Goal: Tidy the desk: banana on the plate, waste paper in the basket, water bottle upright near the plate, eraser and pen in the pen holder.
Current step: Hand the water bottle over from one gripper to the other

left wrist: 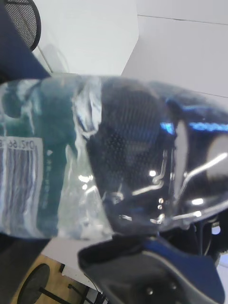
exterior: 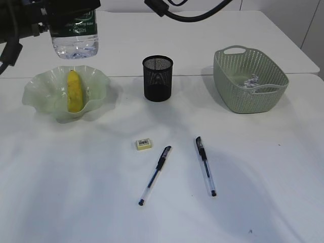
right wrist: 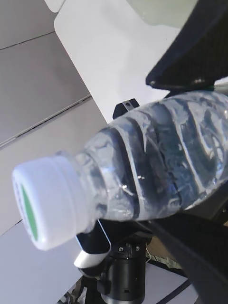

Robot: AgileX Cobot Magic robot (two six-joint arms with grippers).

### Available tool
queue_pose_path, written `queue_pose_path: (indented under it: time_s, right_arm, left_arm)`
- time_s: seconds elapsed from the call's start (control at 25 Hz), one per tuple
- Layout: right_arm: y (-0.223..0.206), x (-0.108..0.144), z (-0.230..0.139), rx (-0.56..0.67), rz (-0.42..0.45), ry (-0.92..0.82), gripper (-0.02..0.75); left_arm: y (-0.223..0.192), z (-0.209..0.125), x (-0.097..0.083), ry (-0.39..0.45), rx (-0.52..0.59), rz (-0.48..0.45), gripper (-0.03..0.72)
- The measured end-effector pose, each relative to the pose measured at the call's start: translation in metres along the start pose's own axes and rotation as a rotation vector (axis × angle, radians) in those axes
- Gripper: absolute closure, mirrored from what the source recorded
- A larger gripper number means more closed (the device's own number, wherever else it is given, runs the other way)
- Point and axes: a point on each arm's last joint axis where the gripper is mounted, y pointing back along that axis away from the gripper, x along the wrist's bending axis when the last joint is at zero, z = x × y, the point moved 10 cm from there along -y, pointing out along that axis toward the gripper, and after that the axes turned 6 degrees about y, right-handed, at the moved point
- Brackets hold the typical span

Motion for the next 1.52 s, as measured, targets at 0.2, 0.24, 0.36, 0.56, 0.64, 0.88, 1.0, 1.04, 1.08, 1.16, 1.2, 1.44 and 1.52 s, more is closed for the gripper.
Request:
queue_pose_path:
  time_s: [0.2, 0.24, 0.36, 0.56, 0.64, 0.88, 1.0, 1.04, 1.08, 1.16, 1.2, 1.44, 1.52]
  right_arm:
    - [0.0, 0.0, 0.0, 0.0, -0.002, -0.006, 0.146]
    - [0.0, 0.0, 0.0, 0.0, -0.002, -0.006, 0.146]
    - [0.0, -0.001, 0.0, 0.002, -0.003, -0.01, 0.146]
    - [0.0, -0.003, -0.003, 0.016, -0.02, -0.023, 0.146]
    - [0.001, -0.004, -0.002, 0.017, -0.027, -0.03, 0.146]
    - [0.001, -0.006, -0.001, 0.01, -0.038, -0.035, 0.146]
    - [0.001, -0.007, -0.001, 0.009, -0.043, -0.037, 0.146]
    - [0.001, -0.007, -0.001, 0.012, -0.046, -0.038, 0.146]
    - [0.001, -0.007, -0.002, 0.014, -0.047, -0.037, 0.146]
    - [0.001, -0.008, -0.003, 0.018, -0.05, -0.039, 0.146]
    - [0.001, -0.008, -0.003, 0.018, -0.05, -0.039, 0.146]
    - [0.001, -0.008, -0.003, 0.022, -0.051, -0.038, 0.146]
    - [0.001, -0.009, -0.004, 0.022, -0.054, -0.039, 0.146]
  left_arm:
    - [0.0, 0.0, 0.0, 0.0, 0.0, 0.0, 0.307]
    - [0.0, 0.0, 0.0, 0.0, 0.0, 0.0, 0.307]
    - [0.0, 0.0, 0.0, 0.0, 0.0, 0.0, 0.307]
    - [0.0, 0.0, 0.001, 0.002, 0.002, 0.007, 0.307]
    - [0.0, 0.0, 0.002, 0.004, -0.001, 0.012, 0.307]
    - [0.0, 0.002, 0.007, 0.015, -0.013, 0.04, 0.307]
    - [0.0, 0.004, 0.009, 0.02, -0.02, 0.049, 0.307]
    - [0.0, 0.005, 0.01, 0.023, -0.027, 0.052, 0.307]
    - [0.0, 0.006, 0.01, 0.027, -0.033, 0.054, 0.307]
    - [0.0, 0.008, 0.012, 0.033, -0.043, 0.061, 0.307]
    - [0.0, 0.008, 0.012, 0.033, -0.045, 0.062, 0.307]
    - [0.0, 0.008, 0.013, 0.035, -0.044, 0.07, 0.307]
    - [0.0, 0.007, 0.015, 0.035, -0.041, 0.079, 0.307]
